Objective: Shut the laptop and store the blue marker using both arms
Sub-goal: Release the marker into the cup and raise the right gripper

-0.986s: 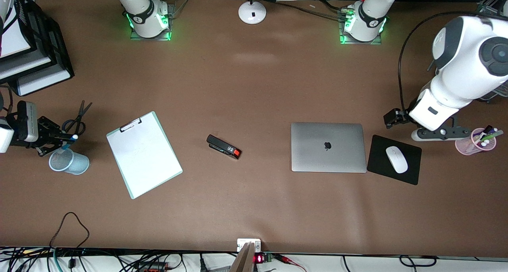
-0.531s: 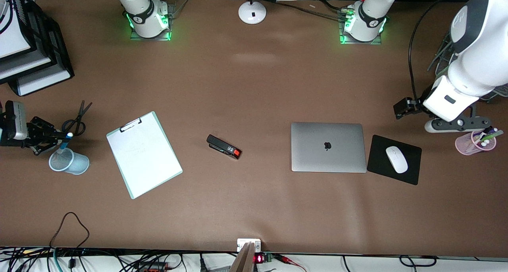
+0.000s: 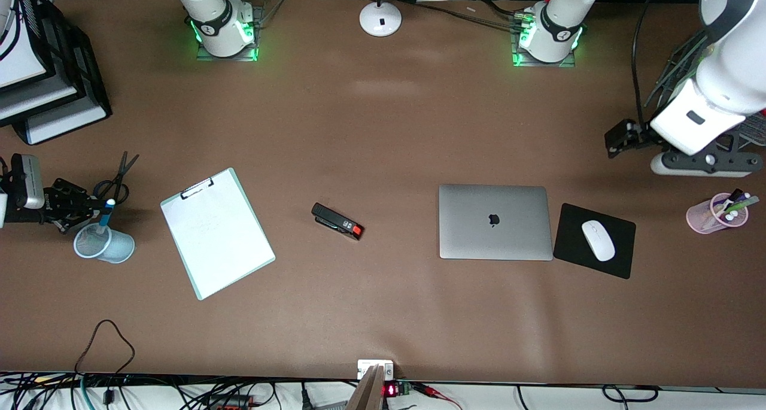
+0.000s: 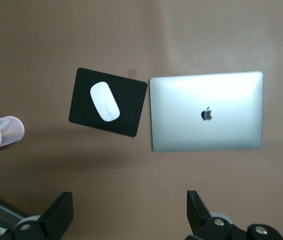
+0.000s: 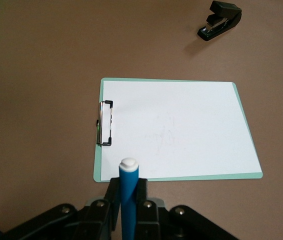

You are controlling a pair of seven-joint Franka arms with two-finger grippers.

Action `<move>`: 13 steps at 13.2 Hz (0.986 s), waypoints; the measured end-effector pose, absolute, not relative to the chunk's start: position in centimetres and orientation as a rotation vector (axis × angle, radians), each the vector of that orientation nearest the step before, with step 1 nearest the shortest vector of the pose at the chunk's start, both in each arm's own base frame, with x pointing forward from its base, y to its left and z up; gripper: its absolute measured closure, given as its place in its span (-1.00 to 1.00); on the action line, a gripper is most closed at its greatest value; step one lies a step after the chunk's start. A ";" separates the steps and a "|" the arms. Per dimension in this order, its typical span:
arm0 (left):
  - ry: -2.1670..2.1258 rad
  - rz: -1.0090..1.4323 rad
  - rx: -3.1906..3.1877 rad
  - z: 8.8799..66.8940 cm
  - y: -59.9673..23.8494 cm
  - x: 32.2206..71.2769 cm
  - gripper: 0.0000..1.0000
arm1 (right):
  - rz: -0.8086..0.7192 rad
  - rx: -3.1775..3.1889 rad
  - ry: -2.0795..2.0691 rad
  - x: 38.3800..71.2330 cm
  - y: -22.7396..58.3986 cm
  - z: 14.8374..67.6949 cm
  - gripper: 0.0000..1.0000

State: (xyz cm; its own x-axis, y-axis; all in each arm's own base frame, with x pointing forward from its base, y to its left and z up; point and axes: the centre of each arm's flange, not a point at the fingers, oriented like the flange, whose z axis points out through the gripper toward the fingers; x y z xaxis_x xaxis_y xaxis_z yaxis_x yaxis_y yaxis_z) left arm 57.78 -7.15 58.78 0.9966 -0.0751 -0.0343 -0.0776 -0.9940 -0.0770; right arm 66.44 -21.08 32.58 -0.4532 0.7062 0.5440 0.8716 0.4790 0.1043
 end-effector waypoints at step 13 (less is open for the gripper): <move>0.178 0.018 -3.151 62.4 -5.7 54.1 -1.00 | -0.543 -1.268 -2.336 67.5 -23.8 28.9 0.67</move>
State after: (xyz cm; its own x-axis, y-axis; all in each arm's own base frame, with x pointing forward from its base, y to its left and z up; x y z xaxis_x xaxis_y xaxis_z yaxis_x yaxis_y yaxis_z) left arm 54.09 -5.74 62.38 0.9936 -0.1127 -0.0105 -0.1126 -0.9935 0.0154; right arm 67.55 -23.75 28.92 -0.4922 0.6851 0.5371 0.8517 0.5065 0.1344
